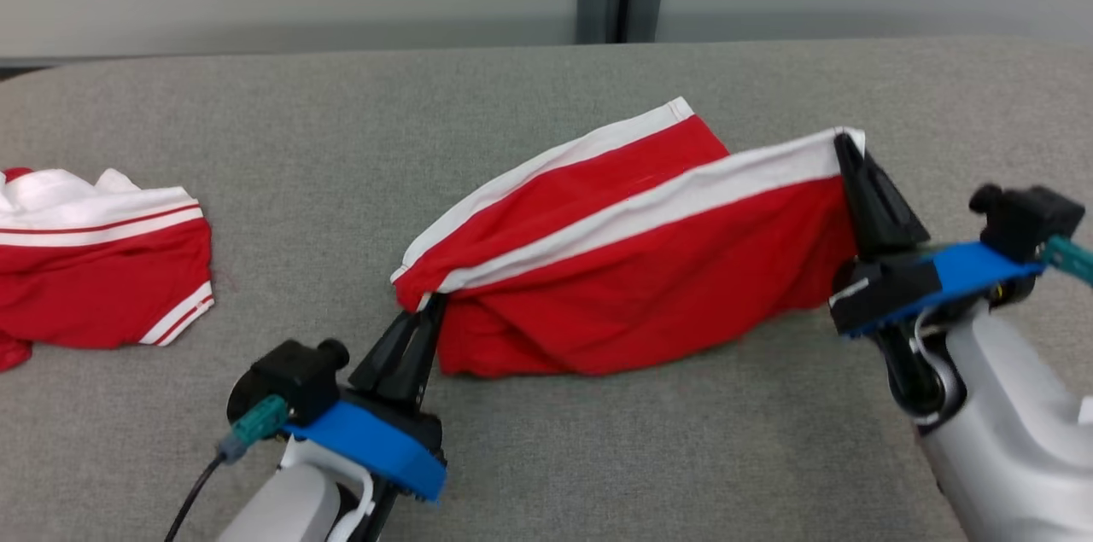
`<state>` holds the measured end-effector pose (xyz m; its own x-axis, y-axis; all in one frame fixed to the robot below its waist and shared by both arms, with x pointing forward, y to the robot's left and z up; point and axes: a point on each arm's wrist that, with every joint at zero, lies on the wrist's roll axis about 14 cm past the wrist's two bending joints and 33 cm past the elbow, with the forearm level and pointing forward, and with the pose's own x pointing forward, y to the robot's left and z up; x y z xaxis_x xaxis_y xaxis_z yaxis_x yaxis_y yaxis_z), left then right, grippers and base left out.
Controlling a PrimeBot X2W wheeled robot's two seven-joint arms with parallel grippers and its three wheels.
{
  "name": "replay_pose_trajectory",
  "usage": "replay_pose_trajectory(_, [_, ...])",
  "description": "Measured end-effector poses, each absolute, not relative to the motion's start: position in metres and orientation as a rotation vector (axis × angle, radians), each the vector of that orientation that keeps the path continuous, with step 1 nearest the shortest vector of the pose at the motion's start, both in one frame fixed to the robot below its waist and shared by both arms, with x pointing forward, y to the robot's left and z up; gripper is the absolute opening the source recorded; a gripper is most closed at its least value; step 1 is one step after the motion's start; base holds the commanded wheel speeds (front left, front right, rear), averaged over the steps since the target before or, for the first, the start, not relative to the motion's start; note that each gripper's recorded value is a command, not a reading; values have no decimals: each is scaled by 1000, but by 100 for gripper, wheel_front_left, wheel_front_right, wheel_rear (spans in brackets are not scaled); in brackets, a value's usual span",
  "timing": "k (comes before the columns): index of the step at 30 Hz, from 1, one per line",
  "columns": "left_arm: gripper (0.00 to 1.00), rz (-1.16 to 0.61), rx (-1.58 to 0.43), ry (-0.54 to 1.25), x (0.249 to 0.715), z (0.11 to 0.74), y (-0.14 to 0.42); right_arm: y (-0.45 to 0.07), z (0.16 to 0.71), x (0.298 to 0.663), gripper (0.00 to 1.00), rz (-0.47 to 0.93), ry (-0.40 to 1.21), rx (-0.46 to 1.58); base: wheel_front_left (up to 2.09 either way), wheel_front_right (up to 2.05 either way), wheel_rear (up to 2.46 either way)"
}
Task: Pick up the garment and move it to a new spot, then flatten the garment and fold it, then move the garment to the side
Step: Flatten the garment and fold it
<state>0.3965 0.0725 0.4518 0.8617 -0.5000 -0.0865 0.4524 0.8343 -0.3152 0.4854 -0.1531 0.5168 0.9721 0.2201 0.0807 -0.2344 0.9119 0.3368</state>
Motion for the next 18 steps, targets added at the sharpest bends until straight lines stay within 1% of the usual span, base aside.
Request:
replay_pose_trajectory(5, [0,-469,-289,167,431,447,78,-145,510,542,0,243,9,284,0,0,0])
replay_pose_trajectory(9, [0,-432,-283,182,453,438,86,-127,497,578,0,273,58,226,0,0,0])
replay_pose_trajectory(12, [0,-414,-278,213,461,425,90,-120,474,593,0,275,128,188,0,0,0])
replay_pose_trajectory(18, [0,-387,-264,273,466,402,98,-96,439,603,0,308,224,160,0,0,0])
